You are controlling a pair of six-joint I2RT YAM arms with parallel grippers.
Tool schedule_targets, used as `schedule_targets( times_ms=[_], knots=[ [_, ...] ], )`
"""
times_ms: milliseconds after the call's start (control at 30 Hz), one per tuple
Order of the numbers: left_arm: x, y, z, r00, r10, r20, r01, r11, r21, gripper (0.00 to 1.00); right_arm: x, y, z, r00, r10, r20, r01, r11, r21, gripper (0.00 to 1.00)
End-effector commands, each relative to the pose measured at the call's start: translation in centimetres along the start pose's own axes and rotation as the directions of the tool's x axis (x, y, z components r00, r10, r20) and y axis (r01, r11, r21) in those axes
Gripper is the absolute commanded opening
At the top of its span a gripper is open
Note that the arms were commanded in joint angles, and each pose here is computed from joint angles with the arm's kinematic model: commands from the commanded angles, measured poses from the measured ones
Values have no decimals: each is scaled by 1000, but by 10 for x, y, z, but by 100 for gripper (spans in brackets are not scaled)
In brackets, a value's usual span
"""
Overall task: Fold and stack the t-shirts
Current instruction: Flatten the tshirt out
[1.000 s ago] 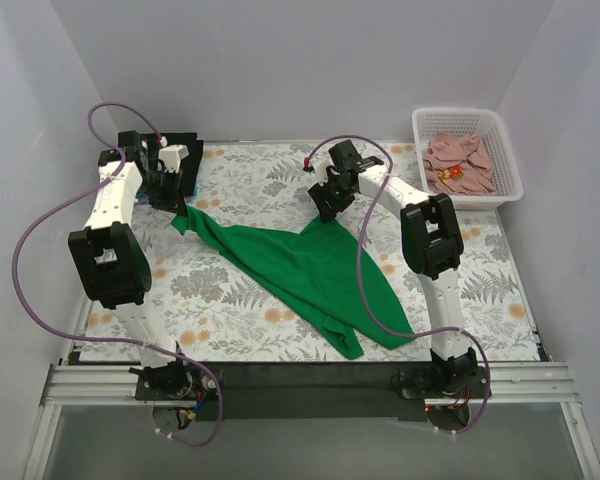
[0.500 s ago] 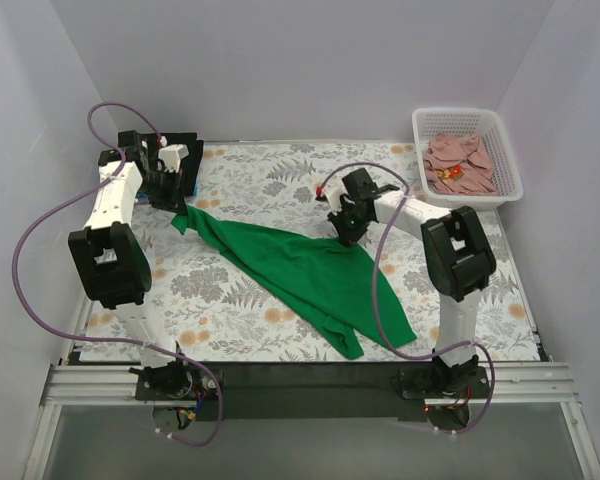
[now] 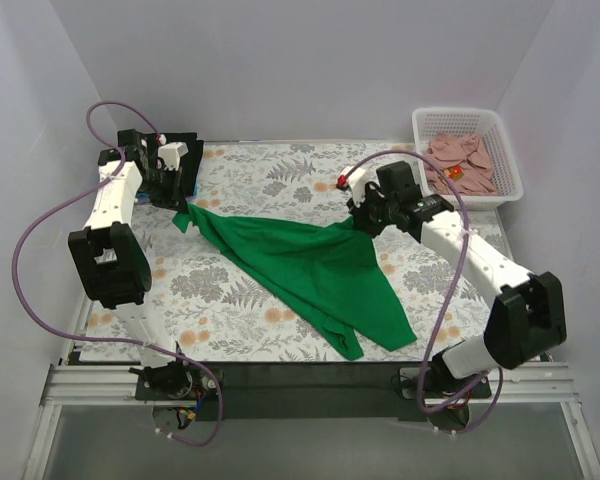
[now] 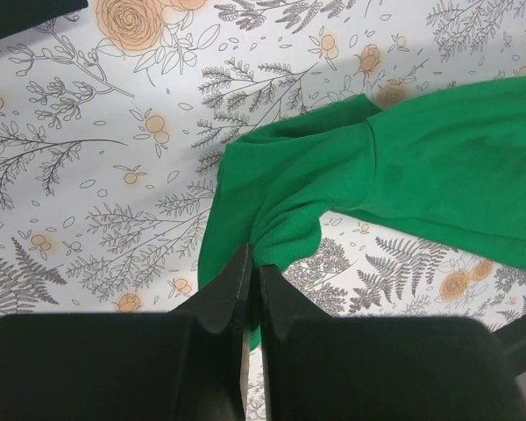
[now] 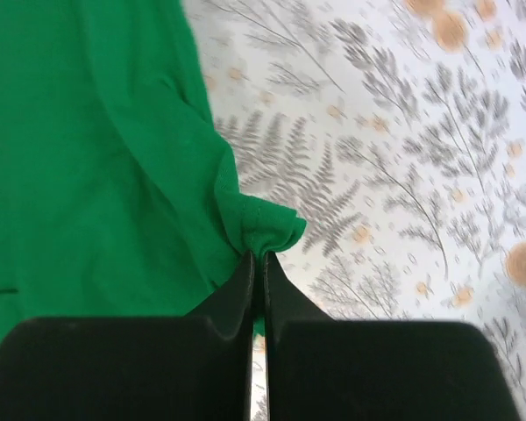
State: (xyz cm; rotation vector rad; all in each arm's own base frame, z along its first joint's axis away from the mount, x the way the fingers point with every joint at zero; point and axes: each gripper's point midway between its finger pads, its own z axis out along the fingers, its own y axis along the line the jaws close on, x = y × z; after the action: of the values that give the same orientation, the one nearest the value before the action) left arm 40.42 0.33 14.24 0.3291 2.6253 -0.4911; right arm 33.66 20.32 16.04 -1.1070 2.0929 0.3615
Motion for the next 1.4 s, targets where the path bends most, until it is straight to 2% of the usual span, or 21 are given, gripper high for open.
schedule_targets(
  times_ms=[0,100,133,200,233,300,333,400,467,500,567,600,633,767,900,1100,1367],
  knots=[
    [-10,-7,-12,999,8,47,-9,1000,15,0,21,61,-9,994,-107,18,108,980,-168,1],
    [-5,-7,-9,999,8,37,-9,1000,13,0,36,101,-20,975,-216,47,221,943,-250,1],
    [-3,-7,-8,999,5,31,-6,1000,13,0,53,122,-21,967,-253,27,248,917,-313,3],
    [-2,-6,-7,1000,7,27,-7,1000,8,0,77,138,-31,947,-322,3,299,875,-381,12],
    [-1,-5,-7,1000,5,22,-5,1000,7,0,94,144,-32,942,-335,-23,297,864,-407,39],
    [-2,-5,-6,1000,4,20,-4,1000,6,0,101,140,-39,927,-375,-11,343,858,-381,76],
    [-2,-4,-6,1000,4,19,-4,1000,6,0,101,137,-42,924,-383,-11,354,863,-361,98],
    [-1,-5,-5,1000,-2,15,2,1000,11,0,92,133,-44,925,-380,1,358,871,-335,98],
    [0,-5,-4,1000,-7,12,7,1000,17,0,77,132,-45,943,-334,-11,311,889,-337,91],
    [0,-6,-2,1000,-13,9,13,1000,23,0,79,133,-38,948,-315,-48,277,889,-365,77],
    [1,-5,-1,1000,-18,3,18,1000,24,0,76,140,-35,962,-261,-84,206,891,-405,59],
    [2,-5,0,1000,-20,-1,20,999,26,0,72,141,-31,964,-249,-96,188,888,-421,47],
    [2,-6,-1,1000,-22,-2,22,999,26,0,70,146,-30,970,-221,-104,155,888,-433,46],
    [1,-5,-3,1000,-13,4,13,1000,16,0,78,162,-20,970,-159,-185,53,876,-479,45],
    [0,-7,-4,1000,-16,8,15,1000,25,0,99,167,-8,951,-127,-281,-28,871,-490,50],
    [4,-6,-4,1000,-11,3,11,1000,16,0,109,176,-1,933,-66,-355,-133,851,-509,54],
    [3,-6,-4,1000,-9,4,9,1000,16,0,115,179,6,920,-58,-387,-166,839,-519,55]
  ],
)
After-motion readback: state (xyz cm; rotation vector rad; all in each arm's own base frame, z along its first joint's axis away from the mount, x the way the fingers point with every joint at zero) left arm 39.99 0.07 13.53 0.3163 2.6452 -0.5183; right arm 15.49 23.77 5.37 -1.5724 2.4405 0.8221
